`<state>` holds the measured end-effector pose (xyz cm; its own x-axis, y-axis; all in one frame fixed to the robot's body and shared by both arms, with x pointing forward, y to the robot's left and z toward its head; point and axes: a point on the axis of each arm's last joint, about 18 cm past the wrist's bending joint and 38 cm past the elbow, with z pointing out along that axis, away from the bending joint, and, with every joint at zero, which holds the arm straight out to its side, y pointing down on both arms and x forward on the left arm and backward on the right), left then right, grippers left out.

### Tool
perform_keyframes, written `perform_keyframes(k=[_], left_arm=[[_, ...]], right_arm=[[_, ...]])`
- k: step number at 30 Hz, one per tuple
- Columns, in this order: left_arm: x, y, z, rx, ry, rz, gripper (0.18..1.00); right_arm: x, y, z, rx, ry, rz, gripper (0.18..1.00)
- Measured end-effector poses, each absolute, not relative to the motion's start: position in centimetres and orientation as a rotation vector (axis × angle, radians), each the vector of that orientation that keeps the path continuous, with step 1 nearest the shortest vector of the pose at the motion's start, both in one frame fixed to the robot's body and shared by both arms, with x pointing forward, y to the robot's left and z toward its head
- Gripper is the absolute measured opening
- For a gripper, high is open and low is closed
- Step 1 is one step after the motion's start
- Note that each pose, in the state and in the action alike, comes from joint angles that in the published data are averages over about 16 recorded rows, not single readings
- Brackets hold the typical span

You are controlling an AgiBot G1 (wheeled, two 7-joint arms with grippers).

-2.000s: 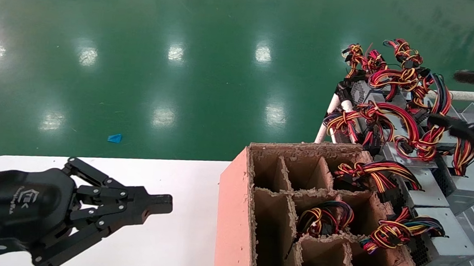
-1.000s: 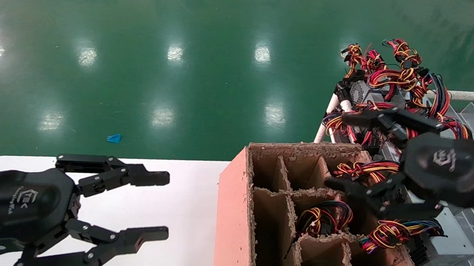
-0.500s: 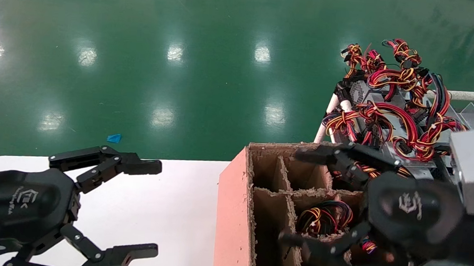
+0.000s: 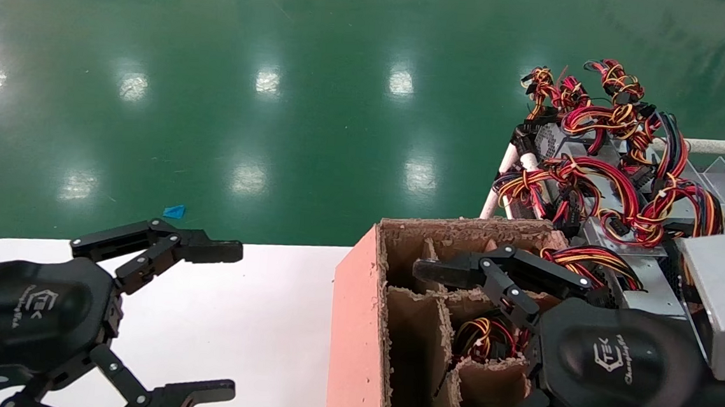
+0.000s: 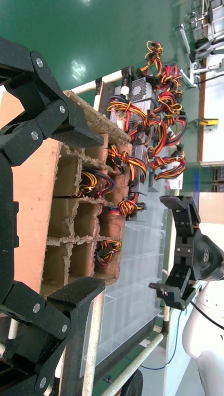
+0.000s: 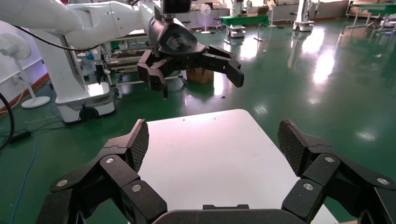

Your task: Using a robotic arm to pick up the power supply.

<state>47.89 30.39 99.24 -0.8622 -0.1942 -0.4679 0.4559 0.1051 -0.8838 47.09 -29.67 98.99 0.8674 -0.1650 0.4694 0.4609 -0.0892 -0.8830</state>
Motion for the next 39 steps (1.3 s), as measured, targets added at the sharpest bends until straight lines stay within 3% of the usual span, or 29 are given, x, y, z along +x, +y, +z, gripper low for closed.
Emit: perform_keyframes(k=[39], left_arm=[[47.89, 30.39, 99.24, 0.254, 1.915, -1.808, 1.001]], right_arm=[[47.58, -30.26, 99.26, -1.595, -0.229, -0.555, 1.0]])
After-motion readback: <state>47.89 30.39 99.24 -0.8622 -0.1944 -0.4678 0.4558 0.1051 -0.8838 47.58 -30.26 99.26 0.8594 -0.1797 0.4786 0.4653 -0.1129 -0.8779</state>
